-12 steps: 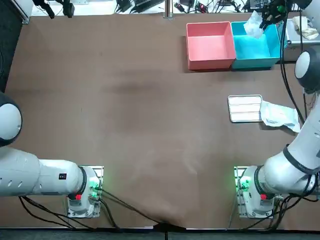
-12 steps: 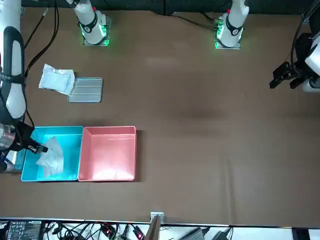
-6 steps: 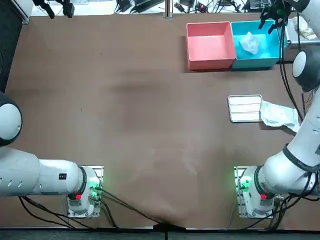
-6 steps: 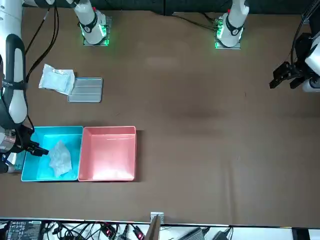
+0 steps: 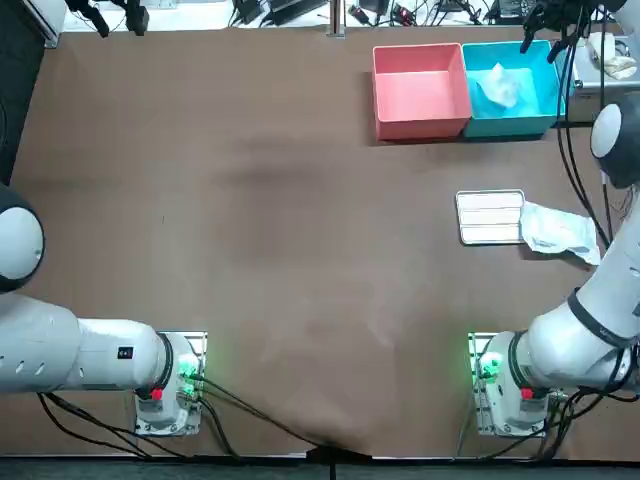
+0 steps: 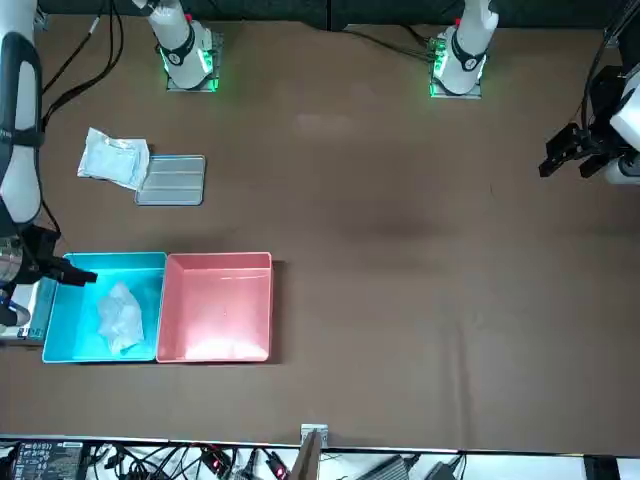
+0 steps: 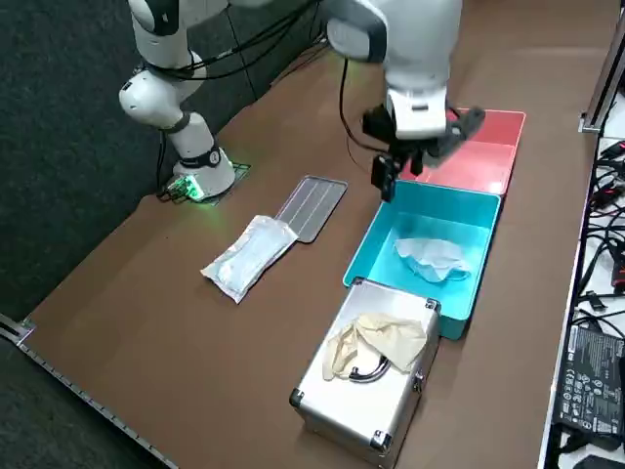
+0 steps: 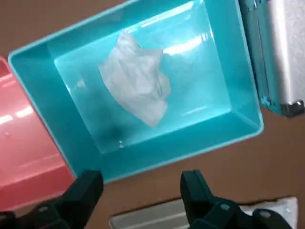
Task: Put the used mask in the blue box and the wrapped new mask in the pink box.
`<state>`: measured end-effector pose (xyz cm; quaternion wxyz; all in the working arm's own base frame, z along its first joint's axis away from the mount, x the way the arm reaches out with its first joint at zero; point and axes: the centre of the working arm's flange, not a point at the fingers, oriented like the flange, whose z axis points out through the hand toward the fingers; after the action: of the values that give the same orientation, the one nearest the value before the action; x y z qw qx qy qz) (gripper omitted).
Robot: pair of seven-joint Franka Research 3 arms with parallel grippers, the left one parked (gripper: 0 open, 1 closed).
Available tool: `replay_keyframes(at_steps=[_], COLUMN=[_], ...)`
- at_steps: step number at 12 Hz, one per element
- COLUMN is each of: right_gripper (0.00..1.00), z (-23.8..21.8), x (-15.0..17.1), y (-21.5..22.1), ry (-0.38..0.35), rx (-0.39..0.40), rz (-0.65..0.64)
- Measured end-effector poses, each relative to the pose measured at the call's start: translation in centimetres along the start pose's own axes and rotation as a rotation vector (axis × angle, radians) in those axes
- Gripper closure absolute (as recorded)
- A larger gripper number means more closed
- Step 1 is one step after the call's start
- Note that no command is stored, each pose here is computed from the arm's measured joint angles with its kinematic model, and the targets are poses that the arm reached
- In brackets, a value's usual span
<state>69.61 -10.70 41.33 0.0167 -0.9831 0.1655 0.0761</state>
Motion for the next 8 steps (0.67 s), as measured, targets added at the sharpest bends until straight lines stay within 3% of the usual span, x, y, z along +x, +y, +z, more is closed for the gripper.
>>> replay_keyframes(at_steps=[4,8], right_gripper=[0.00,0.00], z=[-1.6,1.7], x=[-3.7,-8.4], y=[-2.5,-6.2], ry=[-0.056,-0.126], rx=[-0.123,-0.301], rz=[-0.078,-0.193])
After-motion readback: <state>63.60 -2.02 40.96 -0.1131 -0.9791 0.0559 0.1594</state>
